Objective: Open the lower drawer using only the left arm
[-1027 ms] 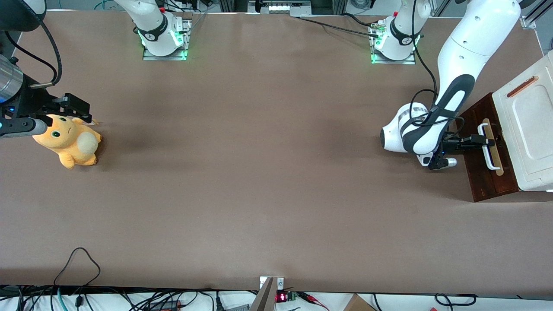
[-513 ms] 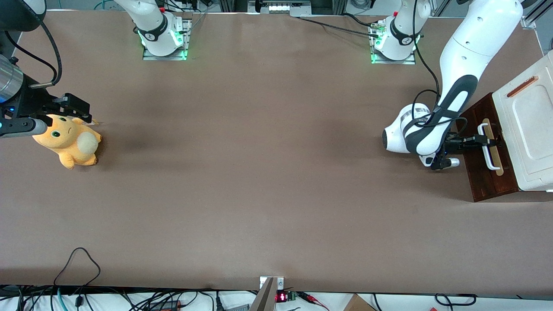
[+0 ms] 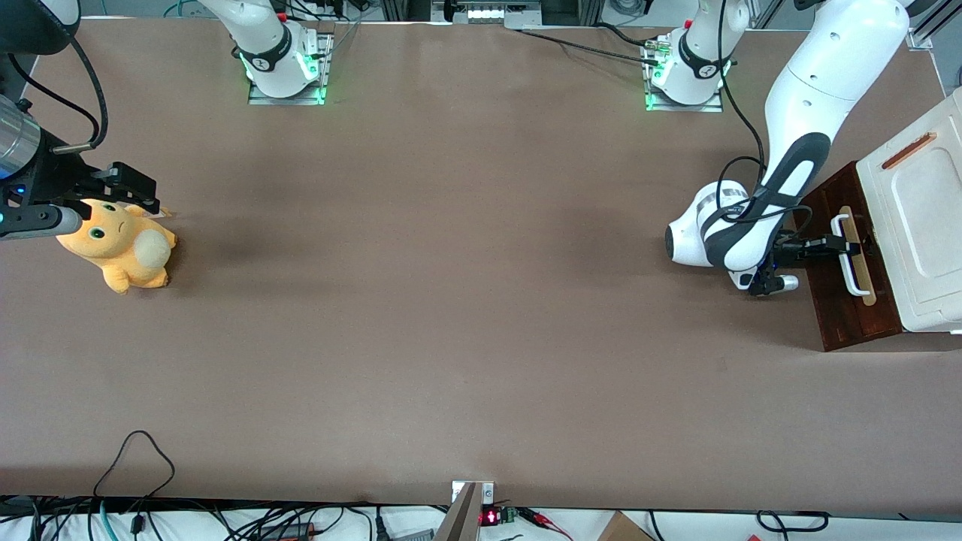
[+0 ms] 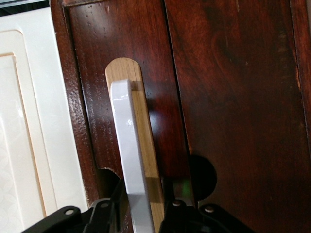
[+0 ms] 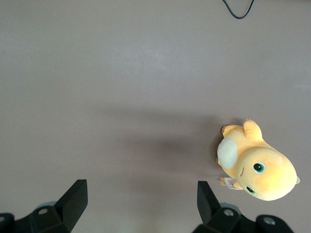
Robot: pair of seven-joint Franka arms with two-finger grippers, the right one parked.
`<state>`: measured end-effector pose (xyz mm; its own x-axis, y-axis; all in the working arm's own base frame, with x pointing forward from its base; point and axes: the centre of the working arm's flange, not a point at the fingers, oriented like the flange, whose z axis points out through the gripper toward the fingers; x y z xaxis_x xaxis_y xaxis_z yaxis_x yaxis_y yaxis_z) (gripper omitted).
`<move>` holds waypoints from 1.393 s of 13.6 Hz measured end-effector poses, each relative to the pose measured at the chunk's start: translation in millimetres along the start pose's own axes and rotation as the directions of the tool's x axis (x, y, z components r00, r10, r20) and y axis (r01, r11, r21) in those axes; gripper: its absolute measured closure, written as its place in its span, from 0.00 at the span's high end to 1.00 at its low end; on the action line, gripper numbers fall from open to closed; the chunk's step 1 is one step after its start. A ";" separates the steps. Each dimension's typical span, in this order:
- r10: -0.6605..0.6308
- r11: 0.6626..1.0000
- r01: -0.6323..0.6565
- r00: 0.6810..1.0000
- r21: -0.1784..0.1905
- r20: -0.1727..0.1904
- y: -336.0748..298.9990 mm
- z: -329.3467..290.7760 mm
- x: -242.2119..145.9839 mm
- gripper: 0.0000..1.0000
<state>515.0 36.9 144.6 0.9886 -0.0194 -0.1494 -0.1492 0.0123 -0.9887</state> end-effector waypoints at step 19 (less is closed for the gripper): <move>-0.022 1.000 0.021 0.999 -0.012 -0.045 -3.7 -37.4 -0.3 0.10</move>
<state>514.5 -0.5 147.9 0.9896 -0.0647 -0.1284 -0.1287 -0.0004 -0.9917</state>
